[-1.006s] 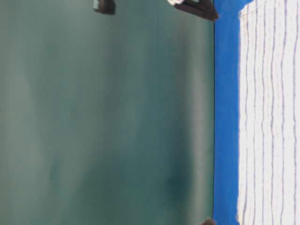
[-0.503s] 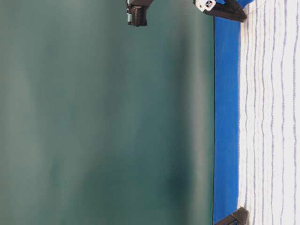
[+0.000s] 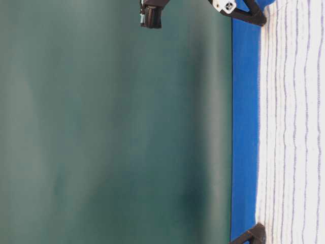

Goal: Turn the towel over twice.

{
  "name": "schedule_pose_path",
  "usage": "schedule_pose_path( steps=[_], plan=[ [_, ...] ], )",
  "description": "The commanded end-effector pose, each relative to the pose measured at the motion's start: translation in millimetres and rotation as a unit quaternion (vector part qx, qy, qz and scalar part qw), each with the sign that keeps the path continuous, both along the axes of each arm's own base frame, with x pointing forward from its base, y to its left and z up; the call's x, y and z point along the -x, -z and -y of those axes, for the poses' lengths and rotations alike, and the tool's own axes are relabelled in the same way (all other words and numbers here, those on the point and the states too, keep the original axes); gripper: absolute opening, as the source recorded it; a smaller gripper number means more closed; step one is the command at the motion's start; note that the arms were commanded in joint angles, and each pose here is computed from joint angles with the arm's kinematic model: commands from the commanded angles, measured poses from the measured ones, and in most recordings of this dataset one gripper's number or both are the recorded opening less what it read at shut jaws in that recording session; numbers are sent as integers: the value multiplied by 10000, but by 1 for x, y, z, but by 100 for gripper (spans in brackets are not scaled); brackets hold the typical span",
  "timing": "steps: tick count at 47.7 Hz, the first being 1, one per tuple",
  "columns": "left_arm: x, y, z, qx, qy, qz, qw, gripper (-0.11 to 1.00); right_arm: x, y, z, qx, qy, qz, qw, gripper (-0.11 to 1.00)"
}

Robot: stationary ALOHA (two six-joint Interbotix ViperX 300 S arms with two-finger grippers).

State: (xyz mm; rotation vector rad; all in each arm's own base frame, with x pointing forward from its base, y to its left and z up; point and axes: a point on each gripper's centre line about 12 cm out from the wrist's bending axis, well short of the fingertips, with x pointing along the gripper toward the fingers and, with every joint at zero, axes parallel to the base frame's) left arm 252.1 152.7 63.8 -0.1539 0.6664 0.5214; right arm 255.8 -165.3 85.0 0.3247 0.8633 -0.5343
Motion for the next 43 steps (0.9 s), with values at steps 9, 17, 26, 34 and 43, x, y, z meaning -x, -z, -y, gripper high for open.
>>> schedule_pose_path(
  steps=[9,17,26,34,43],
  plan=[
    [2,-3,2,8,-6,23,10000,4,-3,-8,4,80,25,138,9999,5],
    [-1,-27,1,-171,3,327,9993,4,-3,-29,12,274,143,392,9988,5],
    [-2,-68,-4,-441,-41,745,9962,4,9,-60,29,592,452,744,9944,5],
    [2,-107,-16,-711,-238,1134,9907,4,19,-101,42,1047,659,1033,9869,5],
    [9,-157,-27,-1086,-438,1639,9795,4,25,-160,47,1672,738,1237,9753,5]
  ],
)
